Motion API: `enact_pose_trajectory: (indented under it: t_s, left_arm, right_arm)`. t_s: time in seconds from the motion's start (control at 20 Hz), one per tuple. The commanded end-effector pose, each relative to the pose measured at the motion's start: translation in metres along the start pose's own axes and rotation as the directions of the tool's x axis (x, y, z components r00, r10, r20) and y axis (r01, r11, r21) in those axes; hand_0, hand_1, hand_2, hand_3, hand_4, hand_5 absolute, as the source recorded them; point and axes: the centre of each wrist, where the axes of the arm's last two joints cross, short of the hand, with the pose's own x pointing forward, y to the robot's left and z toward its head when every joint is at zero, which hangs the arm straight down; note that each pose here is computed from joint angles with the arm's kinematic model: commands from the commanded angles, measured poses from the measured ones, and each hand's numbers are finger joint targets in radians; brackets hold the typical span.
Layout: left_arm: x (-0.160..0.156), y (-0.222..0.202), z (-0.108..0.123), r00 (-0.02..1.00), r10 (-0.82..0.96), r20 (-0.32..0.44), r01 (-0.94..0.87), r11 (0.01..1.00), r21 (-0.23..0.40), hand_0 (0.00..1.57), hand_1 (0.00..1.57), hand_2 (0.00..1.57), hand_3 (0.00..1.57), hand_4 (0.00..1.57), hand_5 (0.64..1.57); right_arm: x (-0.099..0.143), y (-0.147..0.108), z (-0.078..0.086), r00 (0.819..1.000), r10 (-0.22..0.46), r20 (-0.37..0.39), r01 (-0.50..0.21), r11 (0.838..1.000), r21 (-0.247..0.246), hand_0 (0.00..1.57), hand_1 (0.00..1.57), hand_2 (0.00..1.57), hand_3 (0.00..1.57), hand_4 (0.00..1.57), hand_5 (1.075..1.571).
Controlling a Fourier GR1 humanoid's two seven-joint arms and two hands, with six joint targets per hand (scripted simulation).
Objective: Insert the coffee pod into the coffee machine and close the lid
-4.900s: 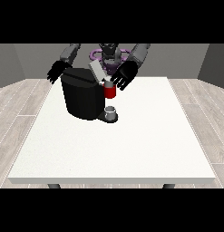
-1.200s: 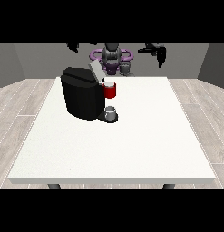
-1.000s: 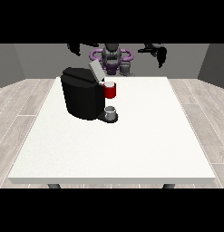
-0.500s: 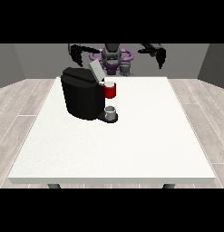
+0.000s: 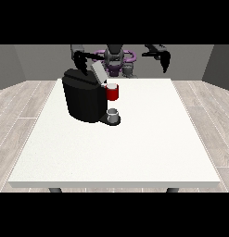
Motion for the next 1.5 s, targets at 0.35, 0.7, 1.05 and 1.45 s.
enact_pose_trajectory:
  t_s: [0.35,0.7,1.05,1.45]
  left_arm:
    - [0.007,0.007,0.002,0.999,0.001,0.034,-0.001,1.000,0.012,0.00,0.00,0.00,0.00,0.12,1.571]
    - [0.016,0.017,0.000,0.998,-0.046,0.047,0.044,0.998,0.054,0.00,0.00,0.00,0.00,0.00,1.571]
    - [-0.003,0.007,0.012,0.999,-0.017,0.032,0.016,0.999,0.050,0.00,0.00,0.00,0.00,0.00,1.571]
    - [0.004,0.028,0.007,0.999,-0.031,0.036,0.029,0.999,0.046,0.00,0.00,0.00,0.00,0.15,1.571]
  right_arm:
    - [0.018,0.009,-0.028,0.998,0.046,0.052,-0.048,0.998,0.031,0.00,0.00,0.00,0.00,0.04,1.571]
    - [0.016,0.026,-0.034,0.997,0.044,0.066,-0.049,0.996,0.077,0.00,0.00,0.00,0.00,0.00,1.571]
    - [0.022,0.021,-0.039,0.995,0.070,0.076,-0.077,0.992,0.102,0.00,0.00,0.00,0.00,0.08,1.571]
    - [0.046,0.077,-0.051,0.985,0.130,0.112,-0.144,0.981,0.133,0.00,0.00,0.00,0.00,0.21,1.571]
